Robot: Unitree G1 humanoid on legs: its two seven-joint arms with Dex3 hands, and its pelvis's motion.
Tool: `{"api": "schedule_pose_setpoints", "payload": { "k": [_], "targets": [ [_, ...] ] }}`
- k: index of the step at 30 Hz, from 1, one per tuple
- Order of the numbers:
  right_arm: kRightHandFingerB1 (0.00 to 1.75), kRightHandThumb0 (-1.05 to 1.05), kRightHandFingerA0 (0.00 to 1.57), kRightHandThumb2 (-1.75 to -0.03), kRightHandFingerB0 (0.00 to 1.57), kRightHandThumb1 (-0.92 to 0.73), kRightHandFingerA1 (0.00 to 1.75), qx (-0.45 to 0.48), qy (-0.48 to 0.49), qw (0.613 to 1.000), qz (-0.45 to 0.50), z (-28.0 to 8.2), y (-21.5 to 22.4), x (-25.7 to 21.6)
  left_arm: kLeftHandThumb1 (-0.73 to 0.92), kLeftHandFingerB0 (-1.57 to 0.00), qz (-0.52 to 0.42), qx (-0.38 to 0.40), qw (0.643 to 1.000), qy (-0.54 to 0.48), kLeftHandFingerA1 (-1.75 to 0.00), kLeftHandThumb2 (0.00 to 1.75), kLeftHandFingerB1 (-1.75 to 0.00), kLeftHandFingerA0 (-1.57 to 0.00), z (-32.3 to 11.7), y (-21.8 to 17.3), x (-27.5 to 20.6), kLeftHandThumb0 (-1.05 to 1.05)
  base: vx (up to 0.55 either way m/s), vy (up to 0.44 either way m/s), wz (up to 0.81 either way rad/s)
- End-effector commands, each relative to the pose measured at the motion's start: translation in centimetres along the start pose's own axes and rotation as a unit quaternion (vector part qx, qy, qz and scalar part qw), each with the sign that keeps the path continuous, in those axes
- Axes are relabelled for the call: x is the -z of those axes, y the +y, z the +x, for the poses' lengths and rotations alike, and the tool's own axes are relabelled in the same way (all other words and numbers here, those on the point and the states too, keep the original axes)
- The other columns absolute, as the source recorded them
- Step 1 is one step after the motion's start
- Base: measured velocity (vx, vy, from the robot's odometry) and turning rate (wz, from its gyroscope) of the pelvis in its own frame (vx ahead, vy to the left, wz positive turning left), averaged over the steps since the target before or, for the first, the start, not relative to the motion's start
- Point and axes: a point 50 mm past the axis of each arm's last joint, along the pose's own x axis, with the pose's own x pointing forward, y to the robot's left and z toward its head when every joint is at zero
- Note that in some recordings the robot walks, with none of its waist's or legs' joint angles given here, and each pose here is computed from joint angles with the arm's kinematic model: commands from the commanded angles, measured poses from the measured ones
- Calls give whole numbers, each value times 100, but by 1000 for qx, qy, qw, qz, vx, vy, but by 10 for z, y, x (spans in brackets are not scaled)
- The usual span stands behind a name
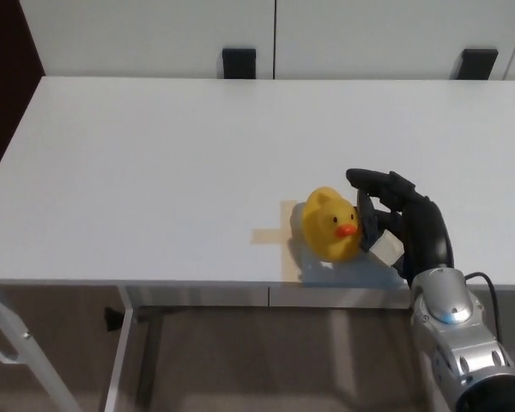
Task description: The robot uses its right hand to push the yellow duck toy to the center of the white desk.
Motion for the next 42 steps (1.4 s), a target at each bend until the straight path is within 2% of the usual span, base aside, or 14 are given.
{"api": "schedule_pose_setpoints", "payload": {
  "k": [1,10,23,24,26,27,30,31,32,33,34,36,38,42],
  "targets": [
    [52,-76,57,-68,46,-92,65,-44,48,998,-27,-8,14,20,62,-84,14,-4,1000,-6,-92,82,-99,-89,0,1,0,-15,0,0,0],
    [56,-80,55,-70,45,-92,70,-52,46,997,-29,-9,24,19,59,-88,14,-2,1000,-8,-96,85,-103,-92,0,2,-2,-15,0,0,0],
    [54,-79,54,-69,42,-92,72,-56,45,997,-25,-11,31,20,60,-85,26,0,1000,-1,-94,88,-99,-92,-1,-2,4,-12,0,0,0],
    [47,-78,41,-71,32,-92,67,-48,43,997,-40,-10,26,20,59,-87,23,1,1000,0,-93,86,-99,-93,-1,-2,5,-13,0,0,0],
    [47,-78,41,-71,32,-92,67,-40,41,997,-58,-10,19,21,59,-87,19,2,1000,1,-93,86,-99,-93,-2,-1,6,-13,0,0,0],
    [8,-95,0,-114,13,-81,13,-23,42,996,-82,-8,9,19,58,-93,17,4,1000,-1,-93,90,-103,-91,-2,-2,7,-10,0,0,0],
    [8,-95,0,-114,13,-81,13,-2,42,993,-108,-6,-2,17,58,-93,15,6,1000,-2,-93,90,-103,-91,-2,-2,6,-10,0,0,0],
    [0,-105,0,-121,0,-88,11,19,38,988,-149,-3,-13,13,57,-95,13,8,1000,-3,-92,89,-101,-94,-2,-3,6,-10,0,0,0],
    [0,-105,0,-121,0,-88,11,19,38,988,-149,-3,-13,13,57,-95,13,8,1000,-3,-92,89,-101,-94,-2,-3,6,-10,0,0,0],
    [0,-105,0,-121,0,-88,11,41,33,980,-193,-1,-23,9,57,-95,11,10,1000,-3,-92,89,-101,-94,-2,-4,6,-10,0,0,0],
    [0,-91,0,-85,0,-92,0,58,30,973,-221,1,-33,6,55,-92,10,10,1000,-1,-91,88,-99,-95,-2,-4,7,-12,0,0,0],
    [0,-91,0,-85,0,-92,0,58,30,973,-221,1,-33,6,55,-92,10,10,1000,-1,-91,88,-99,-95,-2,-4,7,-12,0,0,3],
    [0,-96,0,-89,0,-92,0,98,24,955,-277,3,-57,-2,58,-92,5,10,1000,3,-94,85,-103,-94,-2,-3,10,-13,0,0,0],
    [0,-99,0,-84,0,-92,0,116,8,951,-286,3,-71,-11,60,-86,4,8,1000,6,-96,81,-101,-92,-3,-1,13,-15,0,0,0]
  ]
}}
